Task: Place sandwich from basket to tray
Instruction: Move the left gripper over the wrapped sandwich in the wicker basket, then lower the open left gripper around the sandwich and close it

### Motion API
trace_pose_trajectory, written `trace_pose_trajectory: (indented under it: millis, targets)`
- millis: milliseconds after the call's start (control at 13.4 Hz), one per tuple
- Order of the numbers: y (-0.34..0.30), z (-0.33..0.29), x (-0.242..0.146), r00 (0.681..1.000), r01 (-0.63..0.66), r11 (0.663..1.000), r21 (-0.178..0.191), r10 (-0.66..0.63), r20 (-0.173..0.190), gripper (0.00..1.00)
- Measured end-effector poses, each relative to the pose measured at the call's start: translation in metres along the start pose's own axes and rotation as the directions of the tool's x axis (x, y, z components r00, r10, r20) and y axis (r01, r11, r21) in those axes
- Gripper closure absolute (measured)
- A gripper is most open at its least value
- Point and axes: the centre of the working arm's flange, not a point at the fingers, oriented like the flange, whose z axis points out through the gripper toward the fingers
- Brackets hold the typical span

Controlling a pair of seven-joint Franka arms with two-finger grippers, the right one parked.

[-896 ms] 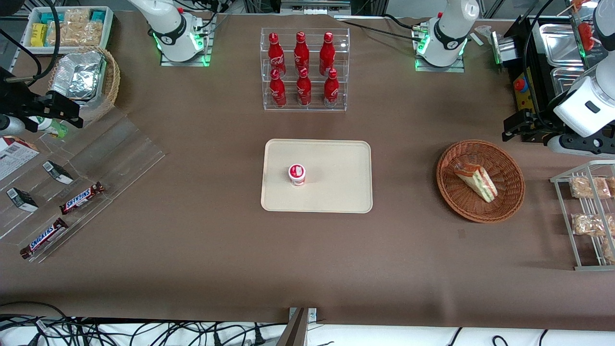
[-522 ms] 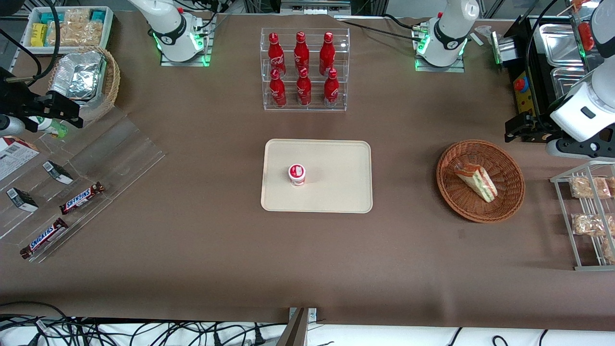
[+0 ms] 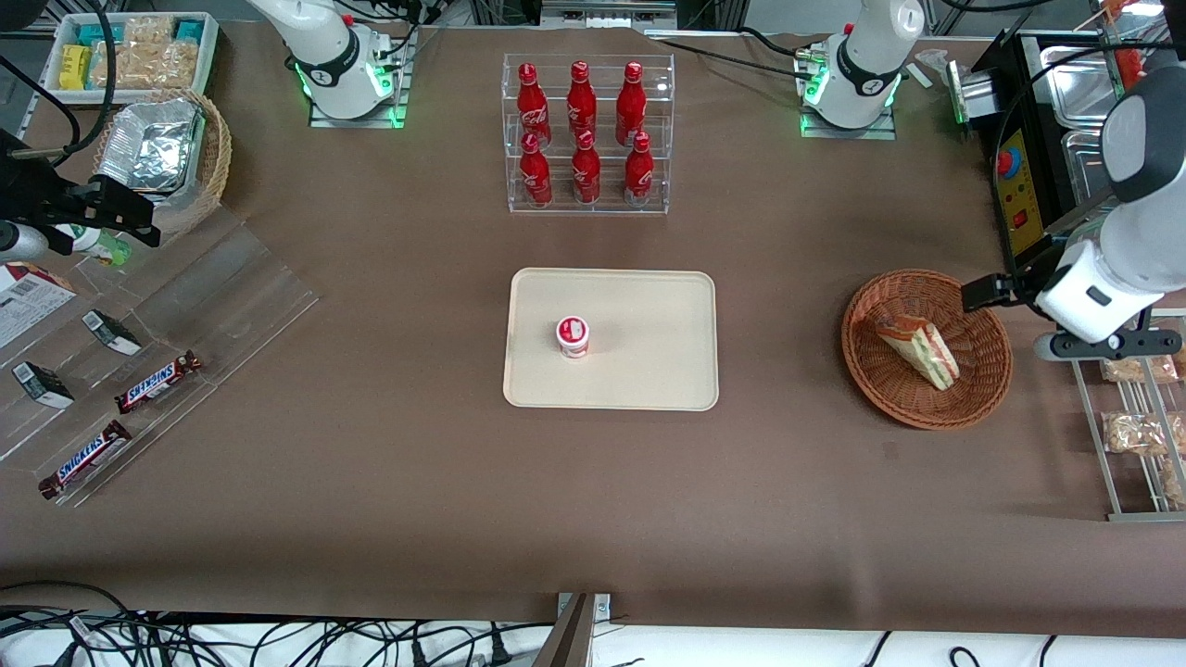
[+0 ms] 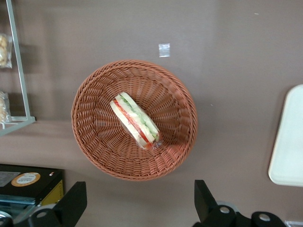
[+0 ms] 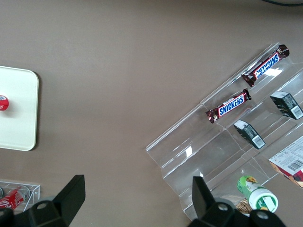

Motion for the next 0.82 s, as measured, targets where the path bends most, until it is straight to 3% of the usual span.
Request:
trace_pose_trajectory:
  millis: [373,821]
  targets:
    - [-0.027,0.058,0.020,0.984,0.176,0.984,-0.010,-0.176,-0.011,0.00]
    - [-0.014,0.138,0.011,0.922,0.379,0.924,-0.044,-0.382,-0.059,0.00]
